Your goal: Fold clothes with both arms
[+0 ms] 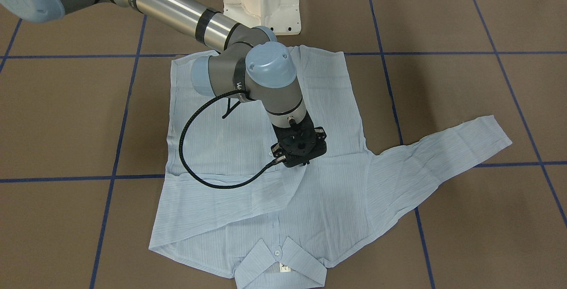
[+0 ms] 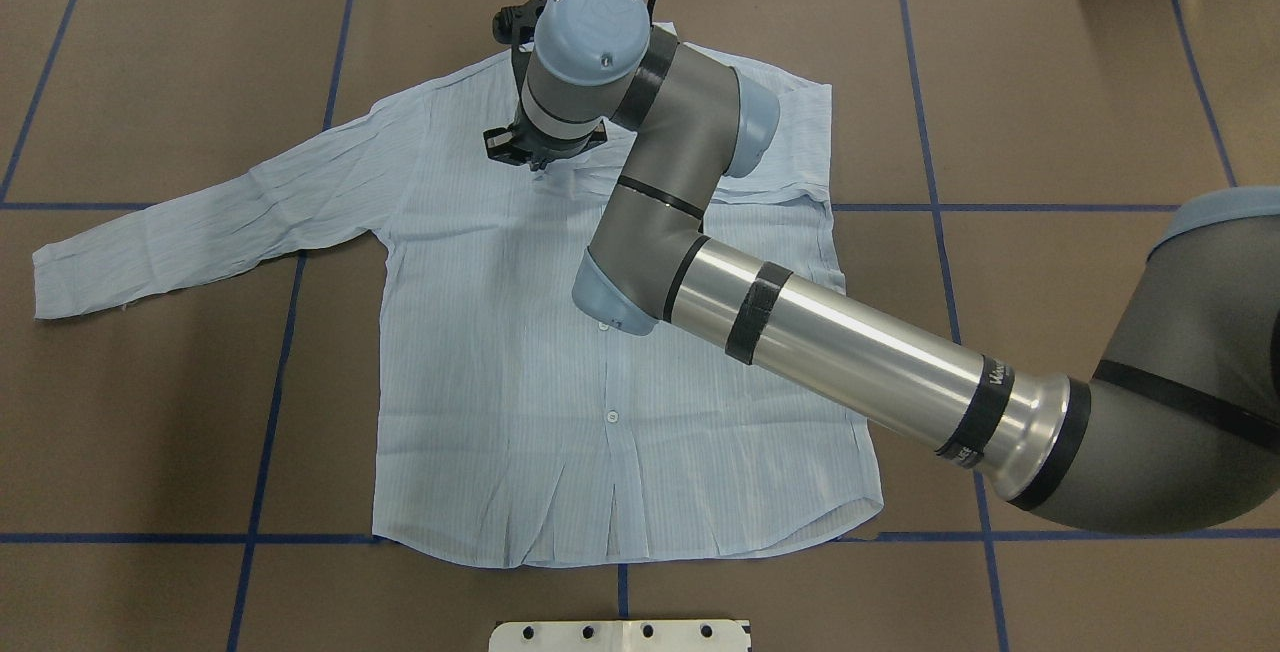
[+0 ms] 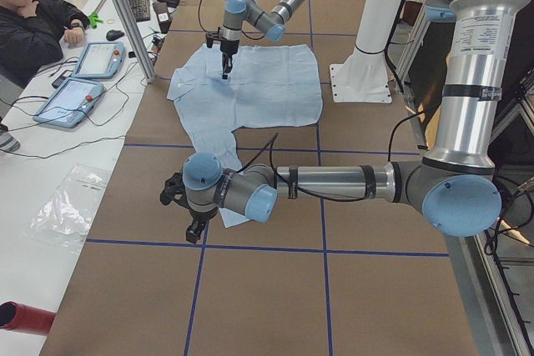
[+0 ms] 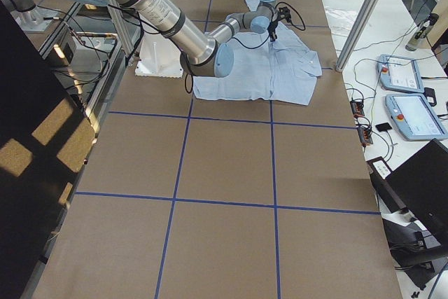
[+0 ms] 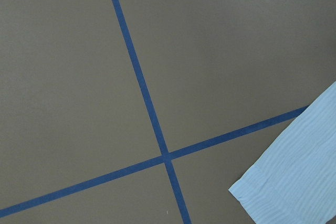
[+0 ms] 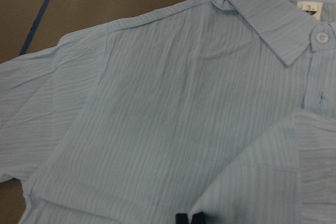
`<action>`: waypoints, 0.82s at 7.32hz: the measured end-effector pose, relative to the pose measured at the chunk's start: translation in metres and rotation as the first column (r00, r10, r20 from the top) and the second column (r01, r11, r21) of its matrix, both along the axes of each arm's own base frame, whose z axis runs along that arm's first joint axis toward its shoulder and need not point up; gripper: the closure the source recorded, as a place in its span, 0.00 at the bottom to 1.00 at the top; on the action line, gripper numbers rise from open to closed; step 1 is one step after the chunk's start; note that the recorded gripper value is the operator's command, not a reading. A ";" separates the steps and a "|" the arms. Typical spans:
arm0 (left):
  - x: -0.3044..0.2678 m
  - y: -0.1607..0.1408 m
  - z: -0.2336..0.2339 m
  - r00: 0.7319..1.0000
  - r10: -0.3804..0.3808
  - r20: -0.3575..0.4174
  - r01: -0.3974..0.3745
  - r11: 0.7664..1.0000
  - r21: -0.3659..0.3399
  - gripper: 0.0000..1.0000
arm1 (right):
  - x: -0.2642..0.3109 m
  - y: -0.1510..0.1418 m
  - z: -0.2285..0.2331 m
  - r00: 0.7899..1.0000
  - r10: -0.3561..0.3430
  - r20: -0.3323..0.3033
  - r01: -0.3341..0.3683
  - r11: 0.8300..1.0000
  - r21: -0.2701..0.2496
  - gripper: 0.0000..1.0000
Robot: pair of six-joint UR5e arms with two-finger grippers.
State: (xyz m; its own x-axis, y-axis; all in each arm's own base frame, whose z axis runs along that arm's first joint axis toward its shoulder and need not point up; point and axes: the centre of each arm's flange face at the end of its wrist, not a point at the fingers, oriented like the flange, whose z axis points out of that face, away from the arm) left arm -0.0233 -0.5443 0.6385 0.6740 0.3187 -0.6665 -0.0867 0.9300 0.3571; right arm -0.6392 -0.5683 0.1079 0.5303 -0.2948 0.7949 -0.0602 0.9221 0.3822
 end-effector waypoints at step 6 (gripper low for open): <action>0.008 -0.010 -0.012 0.988 -0.141 -0.057 0.139 0.990 -0.037 0.00 | 0.002 0.013 -0.025 0.998 0.068 0.015 -0.067 0.997 -0.050 0.00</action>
